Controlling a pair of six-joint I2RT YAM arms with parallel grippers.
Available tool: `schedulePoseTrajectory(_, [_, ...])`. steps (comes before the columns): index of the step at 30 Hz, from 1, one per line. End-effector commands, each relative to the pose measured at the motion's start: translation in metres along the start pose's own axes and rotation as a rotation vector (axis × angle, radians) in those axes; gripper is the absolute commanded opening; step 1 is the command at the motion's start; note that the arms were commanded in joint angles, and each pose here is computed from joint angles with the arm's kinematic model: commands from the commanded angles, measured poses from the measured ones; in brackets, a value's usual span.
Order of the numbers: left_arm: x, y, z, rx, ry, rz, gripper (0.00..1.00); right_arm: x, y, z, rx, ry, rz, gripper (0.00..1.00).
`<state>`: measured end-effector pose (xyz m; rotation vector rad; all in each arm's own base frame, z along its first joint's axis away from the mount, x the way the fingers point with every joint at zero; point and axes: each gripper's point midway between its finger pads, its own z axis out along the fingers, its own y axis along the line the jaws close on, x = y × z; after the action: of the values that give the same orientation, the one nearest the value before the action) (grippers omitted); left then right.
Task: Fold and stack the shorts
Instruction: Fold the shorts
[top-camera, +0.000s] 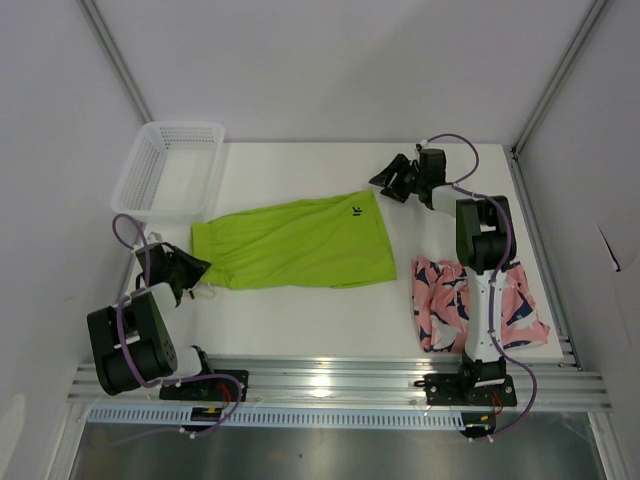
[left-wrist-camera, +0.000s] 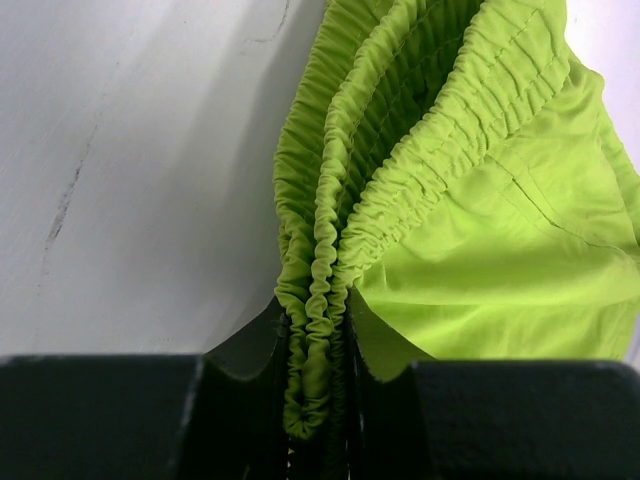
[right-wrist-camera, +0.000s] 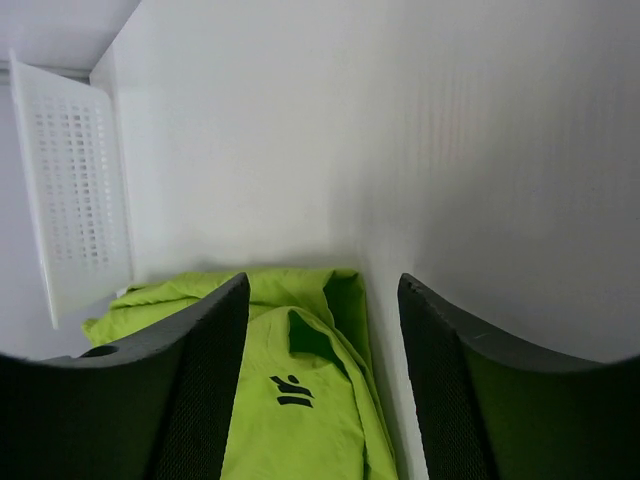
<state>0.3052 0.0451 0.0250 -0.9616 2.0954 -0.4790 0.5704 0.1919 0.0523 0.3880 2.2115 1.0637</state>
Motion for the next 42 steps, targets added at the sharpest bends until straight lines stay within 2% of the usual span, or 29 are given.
schedulePoseTrajectory(1, [0.001,0.006,-0.002,-0.008,-0.022,0.019,0.0,-0.033,0.036,-0.018,-0.054,-0.078,-0.072,0.64])
schedulePoseTrajectory(3, [-0.003,0.002,-0.005,0.009,-0.041,0.026,0.0,-0.036,0.049,-0.032,-0.063,-0.097,-0.094,0.62])
schedulePoseTrajectory(6, [-0.005,-0.001,-0.007,0.019,-0.052,0.03,0.0,-0.027,0.056,-0.047,-0.074,-0.098,-0.103,0.52])
schedulePoseTrajectory(7, [-0.006,-0.003,-0.008,0.023,-0.056,0.033,0.0,-0.024,0.071,-0.054,-0.091,-0.102,-0.121,0.39])
schedulePoseTrajectory(9, [-0.005,-0.003,-0.008,0.023,-0.055,0.036,0.0,-0.011,0.082,-0.056,-0.11,-0.075,-0.134,0.25])
schedulePoseTrajectory(11, [-0.007,-0.007,-0.01,0.028,-0.061,0.039,0.0,0.008,0.106,-0.052,-0.156,-0.032,-0.149,0.0])
schedulePoseTrajectory(17, [-0.011,-0.017,-0.019,0.048,-0.078,0.042,0.0,0.078,0.161,-0.019,-0.284,0.055,-0.182,0.0])
schedulePoseTrajectory(23, [-0.013,-0.031,-0.032,0.059,-0.095,0.034,0.0,0.119,0.198,0.011,-0.399,0.063,-0.152,0.0])
schedulePoseTrajectory(30, [-0.02,-0.049,-0.045,0.075,-0.118,0.051,0.01,0.162,0.201,0.049,-0.406,0.088,-0.11,0.0])
schedulePoseTrajectory(42, [-0.017,-0.083,-0.065,0.12,-0.096,0.084,0.01,0.223,0.165,0.086,-0.231,0.064,-0.111,0.0])
